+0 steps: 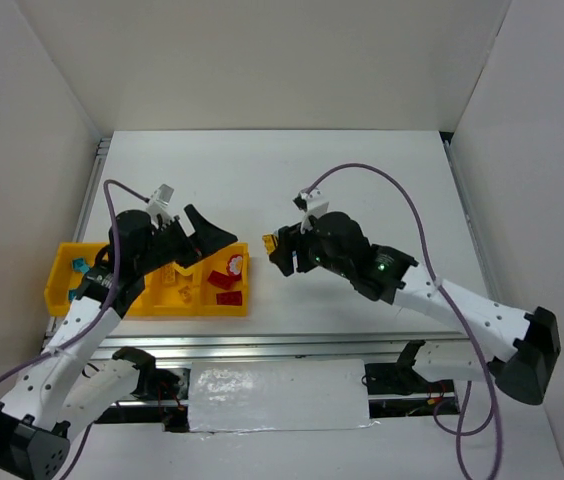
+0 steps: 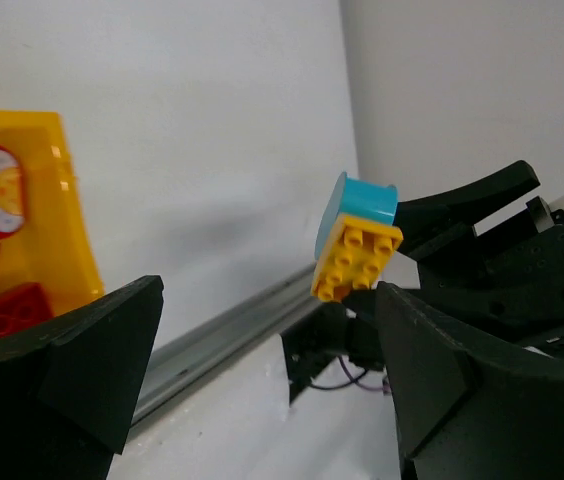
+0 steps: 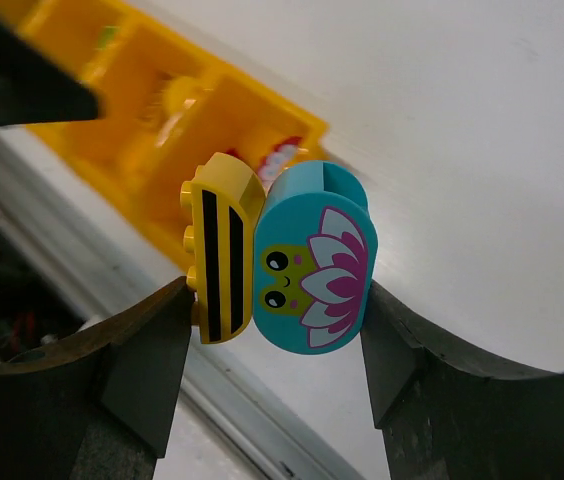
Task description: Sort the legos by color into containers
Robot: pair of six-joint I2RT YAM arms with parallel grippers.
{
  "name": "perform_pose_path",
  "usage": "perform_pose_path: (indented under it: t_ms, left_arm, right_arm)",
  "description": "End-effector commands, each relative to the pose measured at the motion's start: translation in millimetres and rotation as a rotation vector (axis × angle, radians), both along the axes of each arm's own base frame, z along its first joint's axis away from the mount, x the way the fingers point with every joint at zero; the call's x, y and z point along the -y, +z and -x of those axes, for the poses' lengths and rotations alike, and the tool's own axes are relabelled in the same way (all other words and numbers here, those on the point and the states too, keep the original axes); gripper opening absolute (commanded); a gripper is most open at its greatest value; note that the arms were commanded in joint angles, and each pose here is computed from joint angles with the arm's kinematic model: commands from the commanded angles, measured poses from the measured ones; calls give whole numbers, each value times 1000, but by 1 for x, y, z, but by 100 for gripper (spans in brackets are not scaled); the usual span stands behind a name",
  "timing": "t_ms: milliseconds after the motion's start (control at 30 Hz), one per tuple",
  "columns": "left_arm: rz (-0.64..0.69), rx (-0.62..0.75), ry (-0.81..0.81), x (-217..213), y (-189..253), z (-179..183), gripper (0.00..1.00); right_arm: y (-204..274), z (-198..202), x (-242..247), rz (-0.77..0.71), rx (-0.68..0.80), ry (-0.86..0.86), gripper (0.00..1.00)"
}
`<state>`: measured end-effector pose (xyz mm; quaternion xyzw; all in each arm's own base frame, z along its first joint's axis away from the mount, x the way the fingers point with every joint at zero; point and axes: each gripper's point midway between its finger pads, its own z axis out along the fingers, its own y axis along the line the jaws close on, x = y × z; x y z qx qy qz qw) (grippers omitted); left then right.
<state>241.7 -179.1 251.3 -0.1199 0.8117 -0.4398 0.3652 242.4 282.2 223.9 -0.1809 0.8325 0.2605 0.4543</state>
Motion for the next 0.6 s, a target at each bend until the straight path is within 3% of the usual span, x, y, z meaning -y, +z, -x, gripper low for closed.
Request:
perform_pose_path:
  t_ms: [0, 200, 567]
  left_arm:
    - [209, 103, -178, 34, 49, 14, 99]
    - [240, 136, -262, 50, 59, 32, 98]
    - [179, 108, -293, 76, 44, 27, 95]
  right_arm:
    - [33, 26, -16, -131, 68, 99, 0]
    - [58, 52, -26, -236, 79, 168, 0]
    - [62, 45, -36, -181, 62, 93, 0]
